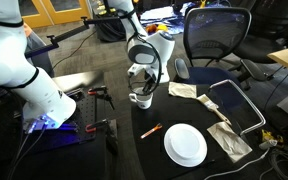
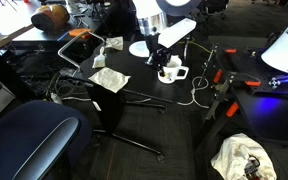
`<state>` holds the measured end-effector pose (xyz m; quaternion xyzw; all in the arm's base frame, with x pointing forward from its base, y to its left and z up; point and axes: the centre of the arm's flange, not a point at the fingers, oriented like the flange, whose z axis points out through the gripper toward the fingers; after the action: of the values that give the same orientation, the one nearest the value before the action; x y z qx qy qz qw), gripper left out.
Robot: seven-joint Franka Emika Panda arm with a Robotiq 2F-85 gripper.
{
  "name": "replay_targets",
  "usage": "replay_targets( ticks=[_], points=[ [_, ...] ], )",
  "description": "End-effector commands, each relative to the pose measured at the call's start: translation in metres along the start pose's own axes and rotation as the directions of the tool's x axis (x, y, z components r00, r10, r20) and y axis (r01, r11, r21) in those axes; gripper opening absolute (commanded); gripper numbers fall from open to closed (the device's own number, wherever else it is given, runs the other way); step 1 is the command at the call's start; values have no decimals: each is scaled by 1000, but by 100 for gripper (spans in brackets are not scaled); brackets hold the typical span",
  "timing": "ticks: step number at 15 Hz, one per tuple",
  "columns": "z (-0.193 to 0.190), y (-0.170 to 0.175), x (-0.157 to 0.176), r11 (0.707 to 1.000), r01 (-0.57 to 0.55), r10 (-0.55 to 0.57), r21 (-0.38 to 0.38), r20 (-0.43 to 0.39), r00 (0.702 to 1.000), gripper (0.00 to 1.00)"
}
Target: Move the cup towards you
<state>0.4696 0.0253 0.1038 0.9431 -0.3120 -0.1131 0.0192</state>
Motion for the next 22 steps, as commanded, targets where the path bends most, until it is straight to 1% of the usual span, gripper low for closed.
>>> replay_targets(
  ticks=[1,2,3,7,9,10,11,12,14,19,22],
  points=[
    [-4,4,-1,1000,-18,17,-13,-39,999,3],
    [-5,4,0,1000,-15,15,-16,-41,999,30],
    [-6,4,-1,1000,-11,10,-20,-44,999,39],
    [-20,5,-8,1000,2,-3,-26,-63,998,68],
    [-32,5,-15,1000,16,-18,-20,-70,997,83],
    [-39,4,-19,999,36,-37,-11,-59,998,89],
    [-47,5,-24,999,42,-42,-1,-61,997,98],
    [-54,6,-29,999,42,-42,4,-67,997,100],
    [-74,12,-42,999,41,-40,10,-88,995,100],
    [-119,30,-66,998,66,-62,16,-180,982,100],
    [-138,38,-75,996,87,-80,19,-221,972,100]
  ],
)
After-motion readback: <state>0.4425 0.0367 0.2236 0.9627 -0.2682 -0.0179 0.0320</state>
